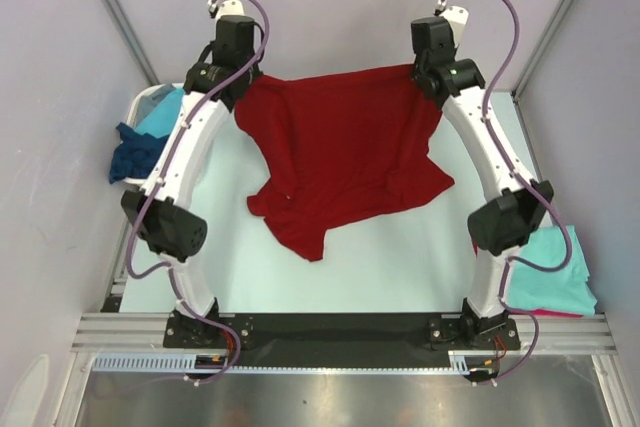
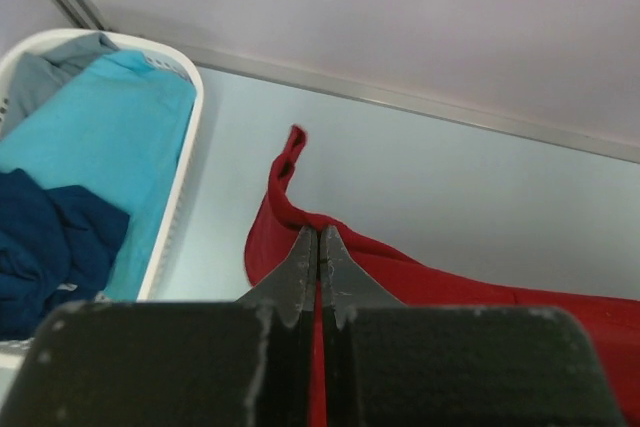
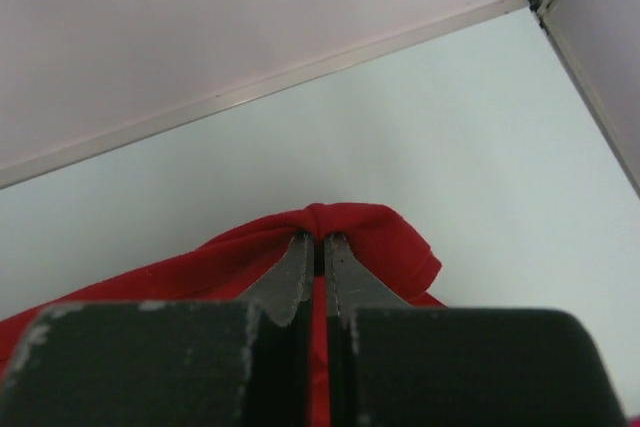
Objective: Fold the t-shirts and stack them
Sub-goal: Flatten out the tshirt
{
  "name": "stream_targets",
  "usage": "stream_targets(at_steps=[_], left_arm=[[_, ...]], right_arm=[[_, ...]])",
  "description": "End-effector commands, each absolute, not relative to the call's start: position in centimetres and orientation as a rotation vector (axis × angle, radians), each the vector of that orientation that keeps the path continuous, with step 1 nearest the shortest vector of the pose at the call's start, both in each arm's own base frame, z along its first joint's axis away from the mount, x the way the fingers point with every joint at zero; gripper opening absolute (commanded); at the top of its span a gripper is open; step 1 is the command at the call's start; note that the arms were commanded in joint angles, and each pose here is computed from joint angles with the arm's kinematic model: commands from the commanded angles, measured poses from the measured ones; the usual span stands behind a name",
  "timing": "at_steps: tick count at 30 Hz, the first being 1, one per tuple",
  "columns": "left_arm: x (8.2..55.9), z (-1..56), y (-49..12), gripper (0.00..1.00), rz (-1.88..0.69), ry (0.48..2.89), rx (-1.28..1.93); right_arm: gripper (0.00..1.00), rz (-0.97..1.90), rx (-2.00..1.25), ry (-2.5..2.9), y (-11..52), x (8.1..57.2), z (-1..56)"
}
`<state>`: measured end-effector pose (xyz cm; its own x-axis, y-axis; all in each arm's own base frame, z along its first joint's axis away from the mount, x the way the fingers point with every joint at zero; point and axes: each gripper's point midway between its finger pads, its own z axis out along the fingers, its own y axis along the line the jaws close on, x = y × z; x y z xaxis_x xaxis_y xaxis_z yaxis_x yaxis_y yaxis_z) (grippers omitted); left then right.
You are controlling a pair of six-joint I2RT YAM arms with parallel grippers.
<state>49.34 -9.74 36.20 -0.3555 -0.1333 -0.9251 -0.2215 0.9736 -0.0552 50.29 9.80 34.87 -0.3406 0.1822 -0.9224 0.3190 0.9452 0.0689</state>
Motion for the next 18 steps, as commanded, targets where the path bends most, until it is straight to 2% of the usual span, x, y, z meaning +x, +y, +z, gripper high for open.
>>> stream_targets(at_steps=[1,18], left_arm=[[51.4,38.3,-8.5,0.0,0.006,1.878,-0.333],[61.3,26.9,-7.6,0.0,0.011,2.005,-0.353]], right_arm=[[0.0,-0.073,0.428,1.935,8.9,52.9,34.3],[0.0,0.025,0.542,2.09,5.3,62.4,22.0]])
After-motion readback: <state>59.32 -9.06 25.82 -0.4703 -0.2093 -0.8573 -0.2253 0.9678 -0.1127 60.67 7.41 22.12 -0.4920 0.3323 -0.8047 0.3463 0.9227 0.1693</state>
